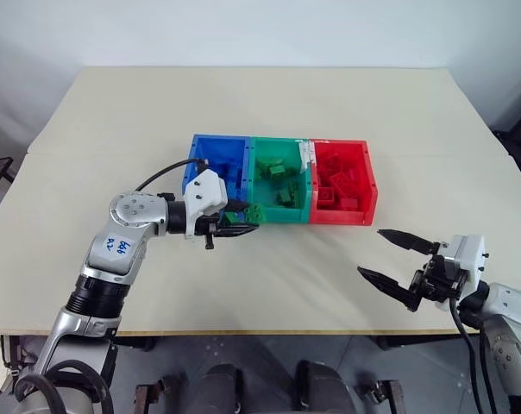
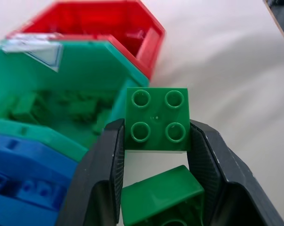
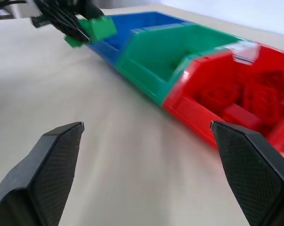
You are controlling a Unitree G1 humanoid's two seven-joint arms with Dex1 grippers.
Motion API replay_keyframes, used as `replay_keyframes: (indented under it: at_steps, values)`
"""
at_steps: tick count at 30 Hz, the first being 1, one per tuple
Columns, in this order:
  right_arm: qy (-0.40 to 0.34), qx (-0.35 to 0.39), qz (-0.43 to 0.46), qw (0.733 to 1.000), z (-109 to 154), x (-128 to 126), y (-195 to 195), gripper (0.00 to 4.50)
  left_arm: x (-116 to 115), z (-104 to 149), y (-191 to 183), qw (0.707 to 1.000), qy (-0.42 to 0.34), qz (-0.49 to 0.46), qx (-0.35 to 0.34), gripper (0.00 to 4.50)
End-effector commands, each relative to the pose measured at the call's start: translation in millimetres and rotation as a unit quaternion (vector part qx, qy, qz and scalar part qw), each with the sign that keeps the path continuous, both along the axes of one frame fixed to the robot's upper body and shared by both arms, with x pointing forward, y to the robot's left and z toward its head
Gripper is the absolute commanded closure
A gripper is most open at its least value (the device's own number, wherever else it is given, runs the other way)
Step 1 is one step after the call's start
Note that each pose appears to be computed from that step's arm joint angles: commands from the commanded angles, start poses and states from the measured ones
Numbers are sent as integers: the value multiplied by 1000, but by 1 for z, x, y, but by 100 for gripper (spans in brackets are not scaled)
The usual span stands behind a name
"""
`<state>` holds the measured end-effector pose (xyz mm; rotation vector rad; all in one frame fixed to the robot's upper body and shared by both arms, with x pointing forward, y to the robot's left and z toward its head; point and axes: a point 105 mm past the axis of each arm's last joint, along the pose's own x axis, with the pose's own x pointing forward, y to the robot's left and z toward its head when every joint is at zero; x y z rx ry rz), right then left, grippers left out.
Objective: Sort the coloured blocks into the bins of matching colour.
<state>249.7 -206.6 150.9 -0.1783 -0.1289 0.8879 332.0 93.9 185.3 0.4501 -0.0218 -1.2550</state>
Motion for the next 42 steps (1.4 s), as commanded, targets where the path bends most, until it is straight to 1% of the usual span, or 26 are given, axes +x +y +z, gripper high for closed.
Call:
replay_keyframes:
  at_steps: [1, 5, 8, 14, 16, 18, 19, 20, 25, 26, 28, 31, 34, 39, 42]
  values:
    - [-26, 9, -7, 1000, 13, -4, -1, 0, -5, -3, 4, 1000, 17, -9, 24, 293]
    - [-23, 6, -8, 1000, 12, -5, -1, 0, -15, -15, 19, 997, 44, -20, 61, 293]
    - [-19, 4, -5, 1000, 11, -5, -2, 0, -29, -26, 36, 990, 51, -42, 124, 293]
    - [-15, -1, 11, 1000, 10, -1, 3, 0, -29, -44, 51, 982, 67, -14, 175, 293]
    - [-15, -4, 17, 1000, 9, 0, 4, 0, -33, -57, 52, 978, 82, -15, 190, 293]
    - [-14, -5, 20, 1000, 9, 0, 5, 0, -36, -63, 50, 978, 93, -17, 187, 216]
    - [-14, -5, 21, 1000, 9, 0, 5, 0, -35, -63, 49, 979, 93, -15, 183, 196]
    - [-14, -5, 21, 1000, 9, 0, 6, 0, -36, -63, 47, 979, 93, -19, 182, 167]
    - [-13, -7, 26, 1000, 9, 2, 6, 0, -35, -62, 43, 977, 82, -36, 196, 12]
    - [-13, -7, 27, 1000, 9, 2, 7, 0, -33, -62, 42, 976, 80, -35, 199, 2]
    - [-12, -8, 30, 999, 9, 2, 7, 0, -30, -60, 40, 973, 77, -34, 213, 2]
    - [-10, -11, 37, 999, 9, 1, 8, 0, -32, -58, 38, 967, 83, -46, 235, 2]
    - [-9, -29, 47, 998, 11, -4, 5, 0, -33, -55, 33, 966, 96, -48, 233, 2]
    - [-7, -50, 49, 998, 14, -10, -2, 0, -31, -58, 41, 954, 96, -32, 282, 2]
    - [-8, -54, 49, 997, 16, -11, -3, 0, -29, -60, 43, 951, 94, -25, 295, 61]
